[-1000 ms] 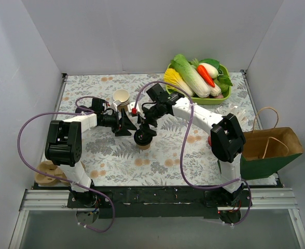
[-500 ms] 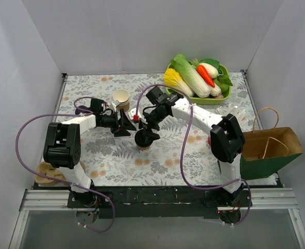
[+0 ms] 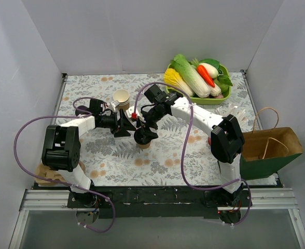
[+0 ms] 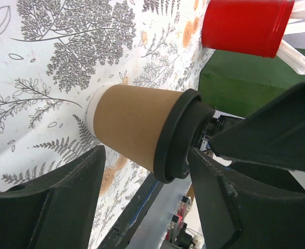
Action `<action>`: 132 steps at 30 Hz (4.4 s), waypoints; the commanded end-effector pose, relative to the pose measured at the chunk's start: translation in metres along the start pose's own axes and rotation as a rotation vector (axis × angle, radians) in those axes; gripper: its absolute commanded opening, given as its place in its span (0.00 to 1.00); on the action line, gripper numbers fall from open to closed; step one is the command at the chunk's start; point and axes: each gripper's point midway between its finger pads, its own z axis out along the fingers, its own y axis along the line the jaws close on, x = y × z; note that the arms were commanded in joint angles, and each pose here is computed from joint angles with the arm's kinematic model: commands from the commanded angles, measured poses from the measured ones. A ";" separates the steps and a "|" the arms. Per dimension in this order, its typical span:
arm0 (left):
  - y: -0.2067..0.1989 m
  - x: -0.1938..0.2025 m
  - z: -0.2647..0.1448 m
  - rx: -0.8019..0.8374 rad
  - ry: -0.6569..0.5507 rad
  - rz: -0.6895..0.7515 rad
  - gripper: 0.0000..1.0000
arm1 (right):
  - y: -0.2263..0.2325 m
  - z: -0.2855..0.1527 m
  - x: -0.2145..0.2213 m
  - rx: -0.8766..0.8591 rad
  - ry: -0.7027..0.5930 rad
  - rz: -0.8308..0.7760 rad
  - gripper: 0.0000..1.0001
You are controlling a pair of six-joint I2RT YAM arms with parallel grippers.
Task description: Pack the takeout coffee
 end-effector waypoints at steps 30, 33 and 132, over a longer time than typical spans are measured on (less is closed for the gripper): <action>0.014 0.045 -0.009 -0.001 0.028 -0.051 0.65 | 0.004 0.005 0.033 0.070 0.069 0.029 0.82; 0.019 0.046 -0.006 -0.007 0.033 -0.058 0.65 | 0.007 0.006 0.040 0.085 0.083 0.026 0.81; -0.091 0.003 0.007 -0.293 0.006 1.008 0.96 | -0.047 -0.191 0.032 0.636 -0.232 0.510 0.88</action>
